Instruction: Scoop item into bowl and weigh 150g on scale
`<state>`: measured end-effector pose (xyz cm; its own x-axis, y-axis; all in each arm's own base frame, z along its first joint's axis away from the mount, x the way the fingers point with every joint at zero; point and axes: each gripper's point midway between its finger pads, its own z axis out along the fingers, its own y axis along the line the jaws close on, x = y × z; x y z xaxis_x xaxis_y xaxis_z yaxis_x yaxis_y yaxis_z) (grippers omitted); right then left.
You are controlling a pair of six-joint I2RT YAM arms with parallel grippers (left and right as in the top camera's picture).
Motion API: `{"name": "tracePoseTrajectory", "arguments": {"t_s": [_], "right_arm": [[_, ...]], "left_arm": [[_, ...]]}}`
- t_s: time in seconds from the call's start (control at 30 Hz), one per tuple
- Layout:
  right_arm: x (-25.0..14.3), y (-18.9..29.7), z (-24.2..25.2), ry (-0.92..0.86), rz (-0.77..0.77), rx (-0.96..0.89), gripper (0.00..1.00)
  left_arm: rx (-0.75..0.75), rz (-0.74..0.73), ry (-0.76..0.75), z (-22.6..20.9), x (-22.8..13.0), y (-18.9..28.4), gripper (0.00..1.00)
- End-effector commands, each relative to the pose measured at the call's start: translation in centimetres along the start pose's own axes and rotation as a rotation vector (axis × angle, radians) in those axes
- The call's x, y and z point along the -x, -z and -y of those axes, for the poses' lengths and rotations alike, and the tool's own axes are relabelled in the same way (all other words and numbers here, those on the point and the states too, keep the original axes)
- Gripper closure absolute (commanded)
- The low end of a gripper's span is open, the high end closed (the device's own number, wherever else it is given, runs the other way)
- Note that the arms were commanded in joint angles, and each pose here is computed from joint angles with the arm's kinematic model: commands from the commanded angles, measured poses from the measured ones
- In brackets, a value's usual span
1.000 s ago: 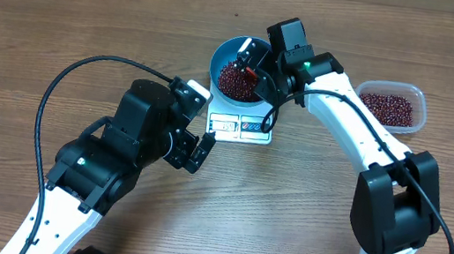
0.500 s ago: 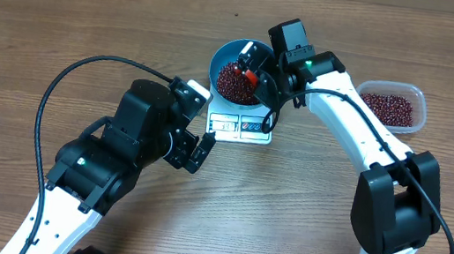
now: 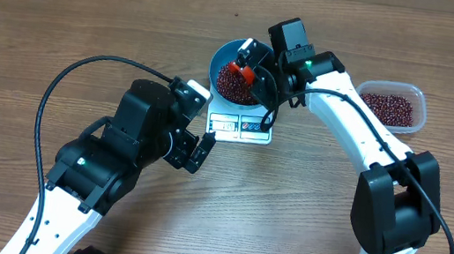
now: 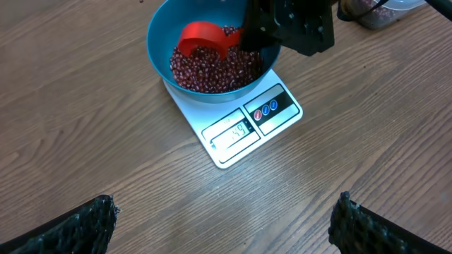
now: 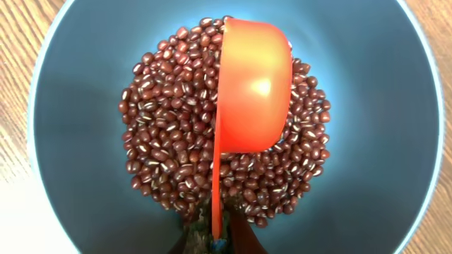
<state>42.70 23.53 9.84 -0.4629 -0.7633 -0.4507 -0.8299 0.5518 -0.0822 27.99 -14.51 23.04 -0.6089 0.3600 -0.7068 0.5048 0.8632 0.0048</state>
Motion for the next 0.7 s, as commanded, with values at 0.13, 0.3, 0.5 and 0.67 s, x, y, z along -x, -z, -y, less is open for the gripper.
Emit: {"name": "tracePoseTrajectory", "arguments": {"t_s": [0.13, 0.3, 0.5, 0.67], "right_arm": [[0.8, 1.0, 0.4, -0.093, 0.017, 0.009, 0.97], [1.2, 2.3, 0.3, -0.103, 0.002, 0.017, 0.97], [0.9, 3.0, -1.3, -0.114, -0.016, 0.102, 0.97], [1.6, 3.2, -2.8, -0.121, 0.018, 0.192, 0.97]], "left_arm": [[-0.006, 0.023, -0.014, 0.0, 0.5, 0.5, 0.00], [-0.006, 0.024, -0.014, 0.1, 0.5, 0.5, 0.01], [-0.006, 0.024, -0.014, 0.1, 0.5, 0.5, 0.00], [-0.007, 0.023, -0.014, 0.1, 0.5, 0.5, 0.00]]}}
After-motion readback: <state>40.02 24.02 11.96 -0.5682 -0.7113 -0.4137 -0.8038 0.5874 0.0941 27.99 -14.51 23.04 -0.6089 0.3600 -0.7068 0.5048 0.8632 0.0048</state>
